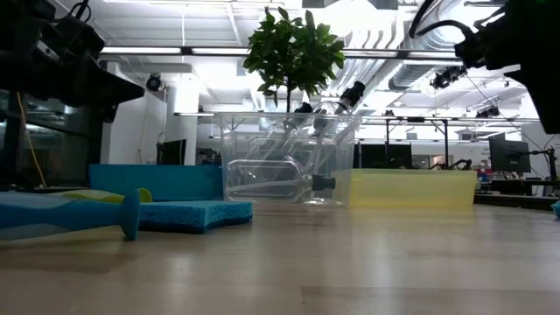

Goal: Pick & Place Kitchen Sink Supplies
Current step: Put the light blue sponge into the yellow bin

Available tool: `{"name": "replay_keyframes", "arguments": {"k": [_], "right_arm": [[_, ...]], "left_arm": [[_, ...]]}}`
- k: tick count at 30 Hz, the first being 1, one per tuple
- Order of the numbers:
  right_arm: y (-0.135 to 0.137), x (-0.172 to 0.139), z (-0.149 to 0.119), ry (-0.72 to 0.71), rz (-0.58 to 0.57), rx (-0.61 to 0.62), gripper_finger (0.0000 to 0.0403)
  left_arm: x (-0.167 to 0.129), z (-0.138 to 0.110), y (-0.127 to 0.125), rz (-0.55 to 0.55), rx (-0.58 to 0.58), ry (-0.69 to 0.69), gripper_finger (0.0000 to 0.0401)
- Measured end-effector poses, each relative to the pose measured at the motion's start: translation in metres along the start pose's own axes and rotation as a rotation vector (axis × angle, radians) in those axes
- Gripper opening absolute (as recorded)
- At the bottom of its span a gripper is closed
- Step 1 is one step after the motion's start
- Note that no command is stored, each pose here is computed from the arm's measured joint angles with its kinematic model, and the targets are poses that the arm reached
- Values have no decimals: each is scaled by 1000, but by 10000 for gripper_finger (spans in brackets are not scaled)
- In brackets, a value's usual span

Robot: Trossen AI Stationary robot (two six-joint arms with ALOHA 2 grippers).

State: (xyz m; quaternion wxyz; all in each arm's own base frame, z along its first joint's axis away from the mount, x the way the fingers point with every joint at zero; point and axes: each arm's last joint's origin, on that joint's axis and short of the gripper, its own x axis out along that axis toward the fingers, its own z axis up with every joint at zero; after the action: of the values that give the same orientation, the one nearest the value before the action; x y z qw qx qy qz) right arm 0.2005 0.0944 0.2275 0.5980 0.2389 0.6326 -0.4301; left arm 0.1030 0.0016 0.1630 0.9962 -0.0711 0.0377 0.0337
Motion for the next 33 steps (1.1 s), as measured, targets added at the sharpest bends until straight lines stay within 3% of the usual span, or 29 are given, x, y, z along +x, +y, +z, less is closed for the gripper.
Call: {"name": "replay_keyframes", "arguments": {"k": [7, 14, 25, 33], "right_arm": [[-9, 0, -1, 30, -89, 15, 167], [-8, 0, -4, 11, -91, -18, 193], [-16, 43, -24, 168, -171, 42, 249], [-7, 65, -27, 193, -41, 65, 250]], "left_arm": [[0, -1, -1, -35, -1, 11, 1], [0, -1, -1, -55, 0, 18, 1], [0, -2, -1, -56, 7, 24, 1], [0, -2, -2, -66, 7, 29, 1]]}}
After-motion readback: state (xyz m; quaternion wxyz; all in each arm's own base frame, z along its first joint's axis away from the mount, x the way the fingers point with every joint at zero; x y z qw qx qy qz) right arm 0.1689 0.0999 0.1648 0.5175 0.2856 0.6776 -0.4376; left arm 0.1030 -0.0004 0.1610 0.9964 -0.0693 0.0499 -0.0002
